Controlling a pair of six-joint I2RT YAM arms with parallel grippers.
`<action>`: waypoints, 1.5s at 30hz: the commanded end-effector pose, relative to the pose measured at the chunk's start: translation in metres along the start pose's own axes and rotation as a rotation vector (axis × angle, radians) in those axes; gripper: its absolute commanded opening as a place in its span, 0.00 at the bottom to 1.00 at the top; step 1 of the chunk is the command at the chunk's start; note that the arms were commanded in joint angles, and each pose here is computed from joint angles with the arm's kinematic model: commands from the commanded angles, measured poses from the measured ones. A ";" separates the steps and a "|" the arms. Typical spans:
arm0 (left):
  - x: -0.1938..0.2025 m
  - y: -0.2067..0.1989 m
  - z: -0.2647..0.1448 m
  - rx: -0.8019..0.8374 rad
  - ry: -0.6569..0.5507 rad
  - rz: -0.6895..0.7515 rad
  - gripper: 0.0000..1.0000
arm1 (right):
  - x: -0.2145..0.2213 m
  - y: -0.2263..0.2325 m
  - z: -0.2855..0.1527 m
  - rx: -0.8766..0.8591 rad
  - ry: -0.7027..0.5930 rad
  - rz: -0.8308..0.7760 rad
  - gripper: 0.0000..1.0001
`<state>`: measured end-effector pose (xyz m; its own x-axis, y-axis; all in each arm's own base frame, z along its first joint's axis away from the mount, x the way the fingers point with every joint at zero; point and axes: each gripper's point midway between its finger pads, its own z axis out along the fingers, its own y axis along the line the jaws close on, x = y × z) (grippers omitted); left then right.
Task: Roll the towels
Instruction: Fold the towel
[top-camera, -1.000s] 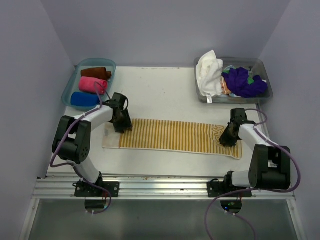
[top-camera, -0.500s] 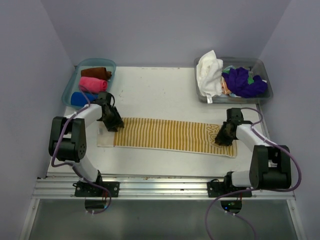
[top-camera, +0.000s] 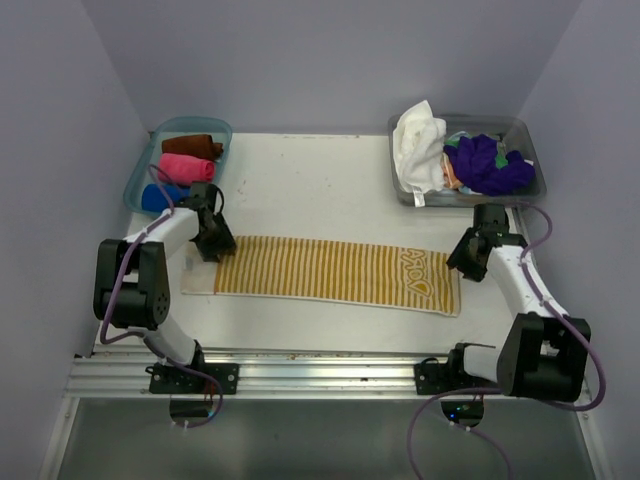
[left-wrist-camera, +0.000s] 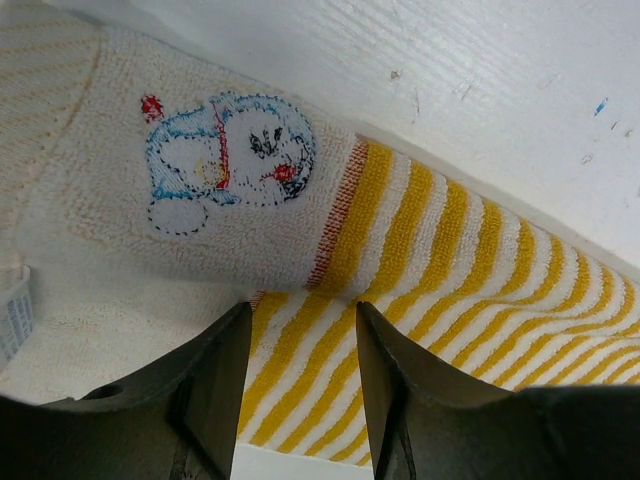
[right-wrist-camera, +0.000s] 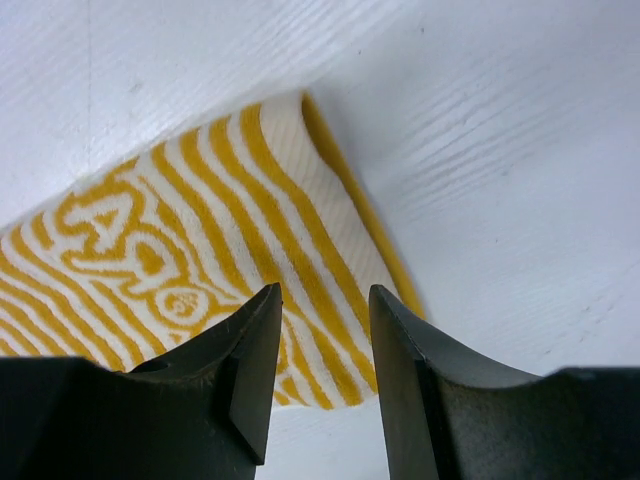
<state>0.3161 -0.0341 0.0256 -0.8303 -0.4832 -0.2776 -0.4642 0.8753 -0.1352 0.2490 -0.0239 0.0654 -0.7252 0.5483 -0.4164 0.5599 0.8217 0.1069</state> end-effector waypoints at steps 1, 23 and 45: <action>-0.018 0.002 -0.013 -0.011 -0.061 0.029 0.50 | -0.008 0.001 0.002 -0.002 0.048 -0.044 0.44; -0.013 -0.002 -0.012 0.018 -0.041 0.039 0.50 | 0.040 -0.018 0.071 0.128 0.265 -0.035 0.38; 0.085 -0.087 0.012 0.166 0.121 0.221 0.48 | -0.087 -0.061 -0.079 0.261 -0.280 0.159 0.00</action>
<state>0.2982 -0.1170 0.0165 -0.9218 -0.2834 -0.2643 -0.2420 0.9537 -0.1787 0.2492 -0.0969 0.1288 -0.5520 0.6051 -0.5737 0.7461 0.6657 -0.0157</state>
